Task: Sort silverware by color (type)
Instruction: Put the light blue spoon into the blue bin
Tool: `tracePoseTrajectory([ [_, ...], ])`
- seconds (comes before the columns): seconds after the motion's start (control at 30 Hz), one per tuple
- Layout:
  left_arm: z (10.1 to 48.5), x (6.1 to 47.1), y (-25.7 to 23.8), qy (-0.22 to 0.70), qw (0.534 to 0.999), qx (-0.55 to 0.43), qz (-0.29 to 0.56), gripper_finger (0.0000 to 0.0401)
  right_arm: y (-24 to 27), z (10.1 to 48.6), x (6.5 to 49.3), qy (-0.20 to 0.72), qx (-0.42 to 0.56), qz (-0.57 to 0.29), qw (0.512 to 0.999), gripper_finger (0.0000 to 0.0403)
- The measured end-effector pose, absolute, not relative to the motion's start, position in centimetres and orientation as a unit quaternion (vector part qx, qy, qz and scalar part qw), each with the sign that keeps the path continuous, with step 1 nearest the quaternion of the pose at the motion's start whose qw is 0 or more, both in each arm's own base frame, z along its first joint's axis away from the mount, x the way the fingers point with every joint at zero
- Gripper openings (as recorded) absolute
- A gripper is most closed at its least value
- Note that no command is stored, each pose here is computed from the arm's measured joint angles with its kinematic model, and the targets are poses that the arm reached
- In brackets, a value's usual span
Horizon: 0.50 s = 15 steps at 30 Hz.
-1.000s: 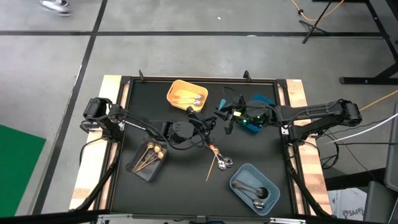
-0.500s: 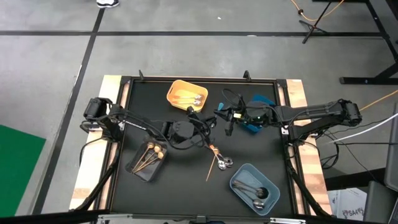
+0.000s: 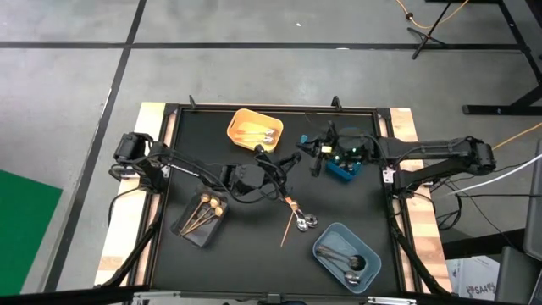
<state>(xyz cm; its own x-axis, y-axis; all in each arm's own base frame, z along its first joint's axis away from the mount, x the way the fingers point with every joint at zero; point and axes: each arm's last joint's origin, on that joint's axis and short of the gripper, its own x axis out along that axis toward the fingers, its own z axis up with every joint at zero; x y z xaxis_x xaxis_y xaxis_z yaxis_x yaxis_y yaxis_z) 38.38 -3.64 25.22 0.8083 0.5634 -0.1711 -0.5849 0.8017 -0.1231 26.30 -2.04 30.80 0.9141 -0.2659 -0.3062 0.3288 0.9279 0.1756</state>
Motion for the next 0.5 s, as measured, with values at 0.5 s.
tracePoseTrajectory([
  [0.5,25.2,38.4,-3.6,0.066,0.947,-0.084,0.304,0.0084,-8.0,31.6,16.7,0.246,0.158,-0.326,0.899,0.0],
])
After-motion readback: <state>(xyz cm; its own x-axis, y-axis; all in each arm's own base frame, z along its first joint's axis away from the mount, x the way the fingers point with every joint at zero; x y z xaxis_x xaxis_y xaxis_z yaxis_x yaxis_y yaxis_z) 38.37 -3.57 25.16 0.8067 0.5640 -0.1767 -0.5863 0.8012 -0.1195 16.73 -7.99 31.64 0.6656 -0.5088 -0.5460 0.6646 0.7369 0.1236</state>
